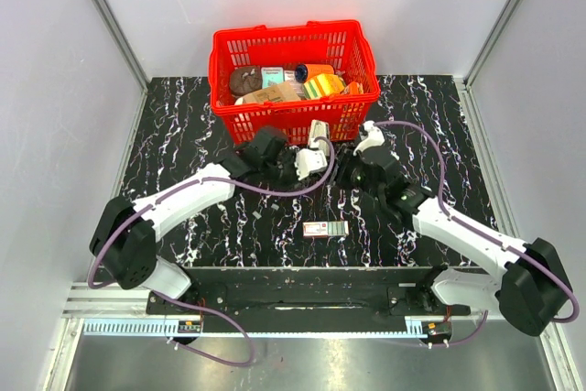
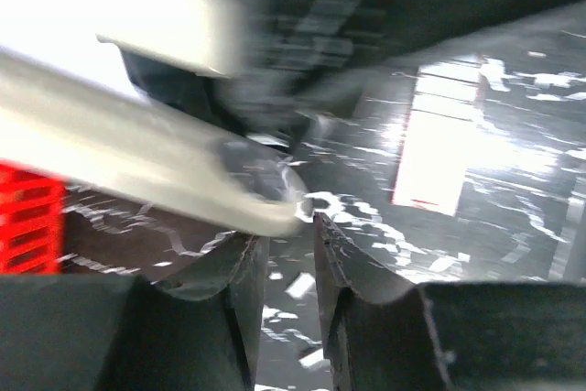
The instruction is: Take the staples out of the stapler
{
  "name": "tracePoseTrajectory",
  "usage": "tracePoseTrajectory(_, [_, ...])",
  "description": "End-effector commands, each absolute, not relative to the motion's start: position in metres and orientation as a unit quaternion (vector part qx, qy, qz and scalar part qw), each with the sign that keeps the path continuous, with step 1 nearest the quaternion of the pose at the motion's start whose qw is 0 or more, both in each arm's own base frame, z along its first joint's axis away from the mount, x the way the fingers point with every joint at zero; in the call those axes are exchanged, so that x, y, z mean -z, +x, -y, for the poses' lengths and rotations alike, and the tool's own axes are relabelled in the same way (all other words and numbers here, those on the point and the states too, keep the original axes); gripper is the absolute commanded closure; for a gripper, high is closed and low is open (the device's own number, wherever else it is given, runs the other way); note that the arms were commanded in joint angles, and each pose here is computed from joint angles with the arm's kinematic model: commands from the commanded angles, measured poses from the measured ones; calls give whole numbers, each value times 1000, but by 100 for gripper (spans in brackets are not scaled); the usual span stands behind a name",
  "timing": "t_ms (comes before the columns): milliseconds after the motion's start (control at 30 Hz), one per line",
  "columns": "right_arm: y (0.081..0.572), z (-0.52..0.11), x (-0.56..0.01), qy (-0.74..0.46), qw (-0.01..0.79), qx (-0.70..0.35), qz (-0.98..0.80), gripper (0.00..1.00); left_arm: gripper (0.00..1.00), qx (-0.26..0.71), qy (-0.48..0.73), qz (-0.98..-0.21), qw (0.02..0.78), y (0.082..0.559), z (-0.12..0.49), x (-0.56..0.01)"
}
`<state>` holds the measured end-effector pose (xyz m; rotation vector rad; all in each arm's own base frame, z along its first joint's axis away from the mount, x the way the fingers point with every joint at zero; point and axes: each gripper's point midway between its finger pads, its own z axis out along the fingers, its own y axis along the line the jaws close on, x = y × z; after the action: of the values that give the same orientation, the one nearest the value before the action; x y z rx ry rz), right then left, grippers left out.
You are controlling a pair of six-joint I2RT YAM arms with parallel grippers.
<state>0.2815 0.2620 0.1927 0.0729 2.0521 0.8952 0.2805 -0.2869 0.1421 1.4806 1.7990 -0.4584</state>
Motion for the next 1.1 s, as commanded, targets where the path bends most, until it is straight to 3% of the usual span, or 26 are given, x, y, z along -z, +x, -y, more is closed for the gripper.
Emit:
tracePoseTrajectory(0, [319,-263,-254,85,507,-391,-763,100,68,297,593,-699,268,218,298,-135])
tracePoseTrajectory(67, [322,-260,-251,89,509,-380,-767,100,62,306,591,-699,261,216,300,-137])
tracePoseTrajectory(167, [325,-243,-242,99,519,-330,-782,100,40,316,577,-708,255,217,304,-149])
tracePoseTrajectory(233, [326,-228,-237,99,527,-287,-794,100,36,317,574,-708,261,219,305,-162])
tracePoseTrajectory(600, [336,-182,-226,81,564,-138,-810,100,34,230,552,-735,321,246,258,-189])
tracePoseTrajectory(800, [367,-178,-243,66,628,-84,-771,100,35,188,516,-768,330,260,221,-175])
tracePoseTrajectory(1067, [400,-135,-240,131,708,74,-690,100,35,166,501,-783,328,260,194,-165])
